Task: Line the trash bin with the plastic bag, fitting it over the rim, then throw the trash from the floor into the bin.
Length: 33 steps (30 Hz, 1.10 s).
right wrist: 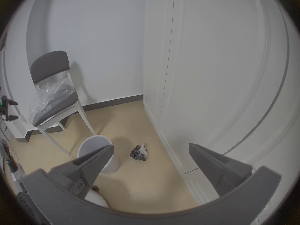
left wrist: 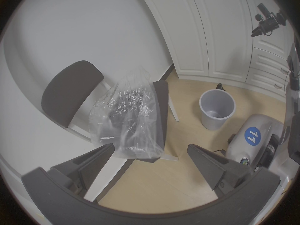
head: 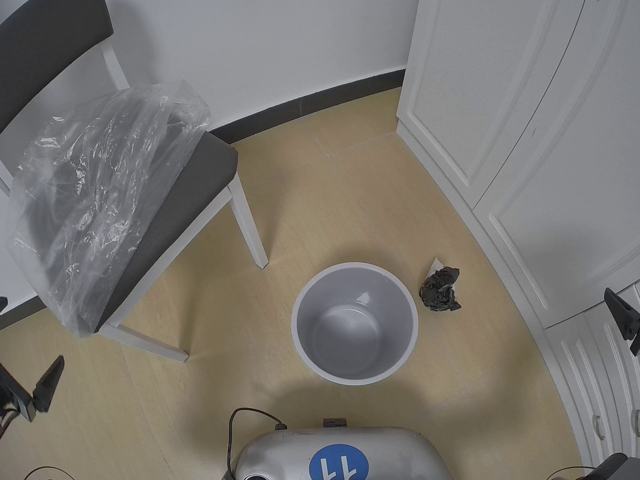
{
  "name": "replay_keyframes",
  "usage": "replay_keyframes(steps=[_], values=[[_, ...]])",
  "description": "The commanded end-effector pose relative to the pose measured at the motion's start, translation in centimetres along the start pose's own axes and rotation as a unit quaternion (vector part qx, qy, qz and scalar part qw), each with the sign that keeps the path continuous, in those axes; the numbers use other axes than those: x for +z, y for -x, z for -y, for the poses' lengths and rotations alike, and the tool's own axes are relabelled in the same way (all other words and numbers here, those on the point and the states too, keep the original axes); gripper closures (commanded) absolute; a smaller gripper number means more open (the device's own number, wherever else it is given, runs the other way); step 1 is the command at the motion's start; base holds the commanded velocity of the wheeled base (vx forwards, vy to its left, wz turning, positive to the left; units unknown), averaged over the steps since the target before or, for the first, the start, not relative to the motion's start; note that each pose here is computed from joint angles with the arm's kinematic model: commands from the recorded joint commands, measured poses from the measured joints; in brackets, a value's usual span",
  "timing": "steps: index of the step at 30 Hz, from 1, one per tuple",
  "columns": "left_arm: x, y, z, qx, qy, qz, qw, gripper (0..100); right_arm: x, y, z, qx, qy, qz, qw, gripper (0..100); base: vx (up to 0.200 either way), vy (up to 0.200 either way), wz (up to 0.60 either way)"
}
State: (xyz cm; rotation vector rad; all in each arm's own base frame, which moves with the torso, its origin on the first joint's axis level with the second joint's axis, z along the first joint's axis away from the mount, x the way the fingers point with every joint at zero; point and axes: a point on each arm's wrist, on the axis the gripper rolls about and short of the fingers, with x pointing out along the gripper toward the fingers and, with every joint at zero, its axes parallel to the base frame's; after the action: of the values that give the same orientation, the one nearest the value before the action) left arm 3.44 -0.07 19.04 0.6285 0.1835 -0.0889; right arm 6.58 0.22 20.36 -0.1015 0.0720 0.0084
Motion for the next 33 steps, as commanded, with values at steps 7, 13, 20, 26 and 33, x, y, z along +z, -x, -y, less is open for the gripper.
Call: replay_keyframes(steps=[7,13,20,26,33], values=[[2.9,-6.0,-0.8,-0.015,-0.064,-0.109,0.9919,0,-0.9,-0.8,-0.2,0.008,0.025,-0.029,0.9992,0,0.000,0.000,0.00],[3.4,-8.2,0.4,-0.027,-0.097,-0.146,0.9842,0,-1.4,-0.9,-0.2,0.012,0.035,-0.037,0.9986,0,0.000,0.000,0.00],[3.0,-10.1,1.3,-0.030,-0.116,-0.193,0.9739,0,-1.6,-1.0,-0.3,0.014,0.038,-0.044,0.9982,0,0.000,0.000,0.00],[3.0,-11.1,1.4,0.006,-0.122,-0.214,0.9693,0,-2.0,-1.2,-0.3,0.015,0.046,-0.053,0.9974,0,0.000,0.000,0.00],[3.1,-12.8,1.7,0.040,-0.125,-0.222,0.9662,0,-2.1,-1.1,-0.3,0.017,0.053,-0.055,0.9969,0,0.000,0.000,0.00]])
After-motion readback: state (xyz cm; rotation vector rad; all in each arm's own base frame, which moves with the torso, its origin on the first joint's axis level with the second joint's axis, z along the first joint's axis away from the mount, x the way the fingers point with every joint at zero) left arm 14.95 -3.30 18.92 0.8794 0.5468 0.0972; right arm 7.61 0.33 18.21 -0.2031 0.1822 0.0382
